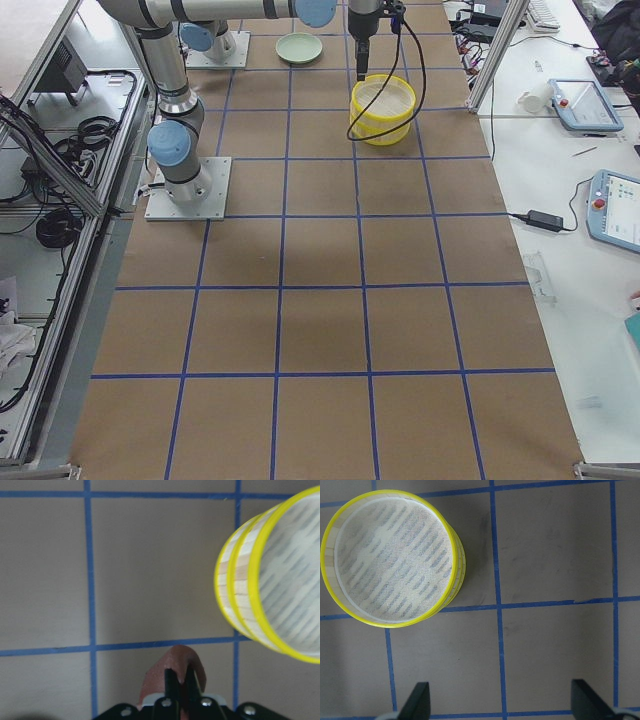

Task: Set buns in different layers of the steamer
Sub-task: 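Lift the brown bun and carry it over the top steamer tier with the left gripper, then release the brown bun into the top tier and withdraw the left gripper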

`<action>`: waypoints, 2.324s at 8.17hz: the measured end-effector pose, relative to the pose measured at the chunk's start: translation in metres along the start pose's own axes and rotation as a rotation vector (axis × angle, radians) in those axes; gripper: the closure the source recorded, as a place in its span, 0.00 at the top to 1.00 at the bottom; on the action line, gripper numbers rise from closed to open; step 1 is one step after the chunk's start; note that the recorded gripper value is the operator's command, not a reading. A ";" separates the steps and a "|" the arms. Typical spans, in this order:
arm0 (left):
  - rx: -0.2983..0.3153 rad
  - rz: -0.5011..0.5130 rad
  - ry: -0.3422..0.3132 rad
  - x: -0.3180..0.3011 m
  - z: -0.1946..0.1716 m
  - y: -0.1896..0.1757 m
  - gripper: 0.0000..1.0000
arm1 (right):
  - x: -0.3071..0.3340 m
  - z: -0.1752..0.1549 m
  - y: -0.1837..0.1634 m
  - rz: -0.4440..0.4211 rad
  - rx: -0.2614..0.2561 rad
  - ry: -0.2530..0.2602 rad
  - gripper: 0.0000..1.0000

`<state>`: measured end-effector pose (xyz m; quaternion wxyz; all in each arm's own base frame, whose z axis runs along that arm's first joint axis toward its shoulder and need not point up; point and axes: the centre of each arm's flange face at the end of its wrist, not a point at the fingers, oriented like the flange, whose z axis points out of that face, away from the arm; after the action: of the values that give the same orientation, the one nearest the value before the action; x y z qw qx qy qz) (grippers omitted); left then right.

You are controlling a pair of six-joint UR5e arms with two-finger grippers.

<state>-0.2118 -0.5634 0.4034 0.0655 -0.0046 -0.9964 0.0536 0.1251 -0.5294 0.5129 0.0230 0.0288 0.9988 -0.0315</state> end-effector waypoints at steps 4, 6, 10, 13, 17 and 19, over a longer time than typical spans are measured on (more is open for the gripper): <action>0.149 -0.091 0.326 0.041 -0.001 -0.024 0.00 | -0.007 0.001 0.007 -0.016 -0.012 0.008 1.00; 0.157 -0.088 0.389 0.073 0.034 -0.029 0.00 | -0.007 0.007 0.008 -0.017 -0.027 0.015 1.00; 0.135 -0.089 0.396 0.092 0.089 -0.037 0.89 | -0.008 0.011 0.009 -0.012 -0.032 0.016 1.00; 0.124 -0.154 0.401 0.093 0.094 -0.039 1.00 | -0.007 0.013 0.008 -0.010 -0.033 0.018 1.00; 0.105 -0.199 0.335 0.085 0.069 -0.031 1.00 | -0.007 0.015 0.007 -0.011 -0.035 0.018 1.00; 0.060 -0.112 0.143 0.045 0.031 -0.016 1.00 | -0.007 0.015 0.007 -0.012 -0.036 0.017 1.00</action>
<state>-0.2609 -0.5822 0.3805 0.1395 0.0495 -0.9858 0.0793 0.1333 -0.5238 0.4979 0.0147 0.0229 0.9995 -0.0136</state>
